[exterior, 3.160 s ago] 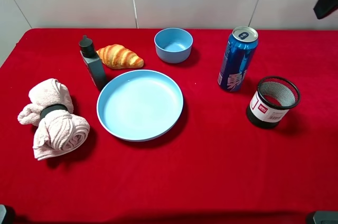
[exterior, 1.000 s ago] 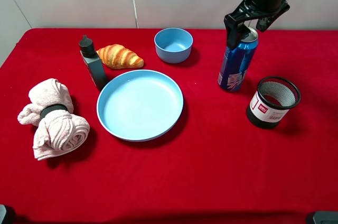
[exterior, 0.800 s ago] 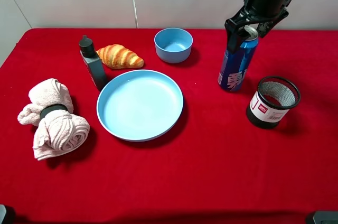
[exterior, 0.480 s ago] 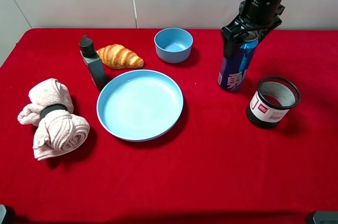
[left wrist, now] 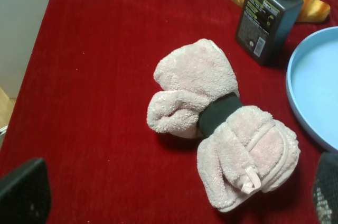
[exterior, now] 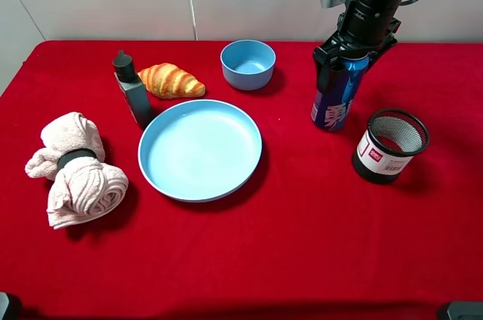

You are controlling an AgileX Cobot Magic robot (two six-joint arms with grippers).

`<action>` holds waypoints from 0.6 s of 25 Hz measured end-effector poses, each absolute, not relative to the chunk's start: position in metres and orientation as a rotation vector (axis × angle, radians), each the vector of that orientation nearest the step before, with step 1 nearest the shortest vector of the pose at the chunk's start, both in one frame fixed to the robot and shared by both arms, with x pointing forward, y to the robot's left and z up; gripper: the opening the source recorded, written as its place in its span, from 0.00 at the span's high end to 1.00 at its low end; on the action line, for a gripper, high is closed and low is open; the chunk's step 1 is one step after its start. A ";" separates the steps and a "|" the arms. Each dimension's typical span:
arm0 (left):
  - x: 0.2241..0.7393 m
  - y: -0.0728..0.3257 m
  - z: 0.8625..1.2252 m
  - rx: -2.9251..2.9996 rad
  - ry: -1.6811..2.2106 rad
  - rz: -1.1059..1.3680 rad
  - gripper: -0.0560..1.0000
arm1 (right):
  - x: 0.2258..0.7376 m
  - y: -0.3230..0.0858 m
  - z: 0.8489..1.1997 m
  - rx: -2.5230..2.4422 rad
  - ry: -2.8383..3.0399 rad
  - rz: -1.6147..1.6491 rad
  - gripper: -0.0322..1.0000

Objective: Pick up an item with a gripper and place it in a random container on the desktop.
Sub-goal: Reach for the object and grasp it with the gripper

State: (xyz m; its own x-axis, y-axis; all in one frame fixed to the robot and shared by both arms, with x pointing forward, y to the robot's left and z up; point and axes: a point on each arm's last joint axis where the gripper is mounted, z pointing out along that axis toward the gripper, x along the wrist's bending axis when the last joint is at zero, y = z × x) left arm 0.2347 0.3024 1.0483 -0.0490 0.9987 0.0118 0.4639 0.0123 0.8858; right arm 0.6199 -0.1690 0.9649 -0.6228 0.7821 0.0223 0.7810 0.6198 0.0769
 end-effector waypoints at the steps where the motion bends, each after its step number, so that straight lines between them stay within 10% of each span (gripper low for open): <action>1: 0.235 0.302 1.048 1.532 1.597 0.980 0.01 | 0.619 -0.169 0.965 1.361 2.819 0.119 0.30; 15: 0.235 0.302 1.048 1.532 1.597 0.980 0.01 | 0.616 -0.170 0.965 1.419 2.825 0.075 0.48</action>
